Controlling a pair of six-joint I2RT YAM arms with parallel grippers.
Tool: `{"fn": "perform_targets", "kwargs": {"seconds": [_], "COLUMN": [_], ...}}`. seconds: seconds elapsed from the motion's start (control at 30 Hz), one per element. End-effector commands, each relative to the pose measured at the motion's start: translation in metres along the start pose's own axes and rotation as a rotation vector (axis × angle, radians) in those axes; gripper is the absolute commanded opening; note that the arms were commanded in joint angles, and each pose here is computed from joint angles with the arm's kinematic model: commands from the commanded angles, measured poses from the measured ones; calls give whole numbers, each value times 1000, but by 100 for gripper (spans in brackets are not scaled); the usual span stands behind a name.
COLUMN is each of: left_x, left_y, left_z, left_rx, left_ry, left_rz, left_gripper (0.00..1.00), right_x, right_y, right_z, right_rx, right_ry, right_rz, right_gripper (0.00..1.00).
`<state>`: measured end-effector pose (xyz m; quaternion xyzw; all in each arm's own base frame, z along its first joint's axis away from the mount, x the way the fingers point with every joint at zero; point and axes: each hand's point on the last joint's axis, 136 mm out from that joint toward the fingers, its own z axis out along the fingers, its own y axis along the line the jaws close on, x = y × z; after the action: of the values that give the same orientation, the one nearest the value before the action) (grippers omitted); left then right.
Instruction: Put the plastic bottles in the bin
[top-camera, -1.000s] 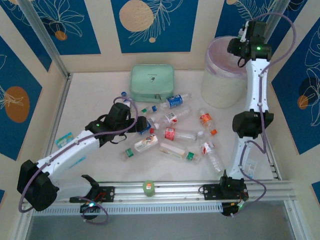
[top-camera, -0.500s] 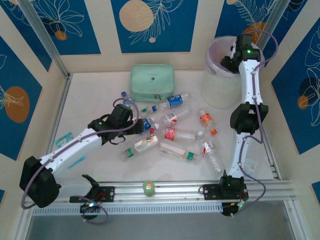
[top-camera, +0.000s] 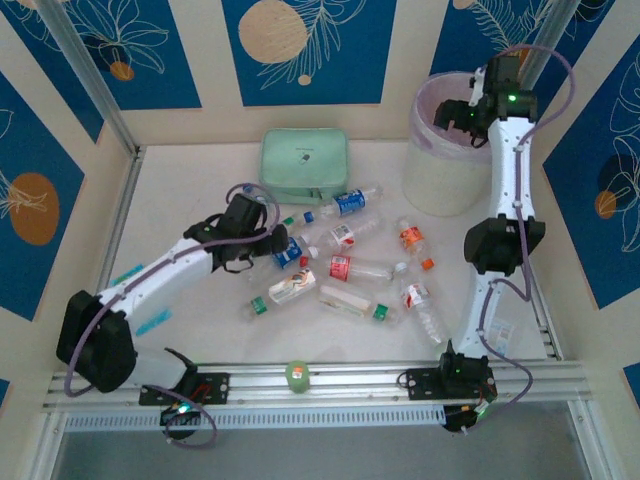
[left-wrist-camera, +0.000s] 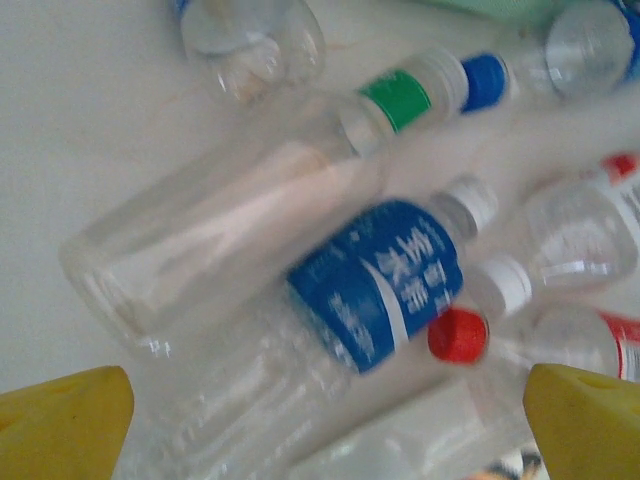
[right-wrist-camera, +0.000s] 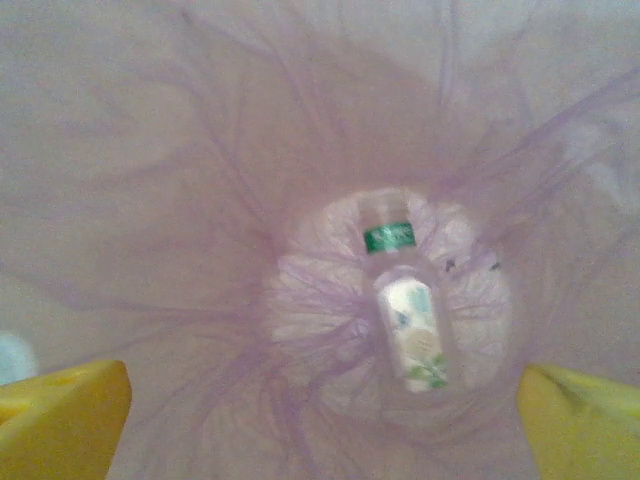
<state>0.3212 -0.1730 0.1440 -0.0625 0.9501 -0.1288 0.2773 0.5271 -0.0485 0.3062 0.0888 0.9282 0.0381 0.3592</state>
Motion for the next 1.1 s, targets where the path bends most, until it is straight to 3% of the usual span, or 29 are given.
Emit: {"fn": "perform_targets", "kwargs": {"seconds": [0.0, 0.3, 0.37, 0.5, 0.67, 0.87, 1.07], "left_x": [-32, -77, -82, -87, -84, -80, -83], "left_y": [-4, 16, 18, 17, 23, 29, 36], "left_z": [16, 80, 92, 117, 134, 141, 128], "left_rx": [33, -10, -9, 9, -8, -22, -42], "left_ry": [-35, -52, -54, -11, 12, 27, 3], "left_rz": [-98, -234, -240, -246, -250, -267, -256], "left_gripper": [100, 82, 82, 80, 71, 52, 44], "right_x": [-21, 24, 42, 81, 128, 169, 196], "right_y": [17, 49, 64, 105, 119, 124, 130], "right_z": [-82, -162, -179, -220, -229, -235, -231], "right_rx": [-56, -172, -290, -700, -805, -855, -902], "right_ry": [-146, -231, -239, -249, -149, -62, 1], "right_rz": [-6, -3, 14, 82, 83, 91, 81], "right_gripper": [99, 99, 99, 99, 100, 87, 77]}}
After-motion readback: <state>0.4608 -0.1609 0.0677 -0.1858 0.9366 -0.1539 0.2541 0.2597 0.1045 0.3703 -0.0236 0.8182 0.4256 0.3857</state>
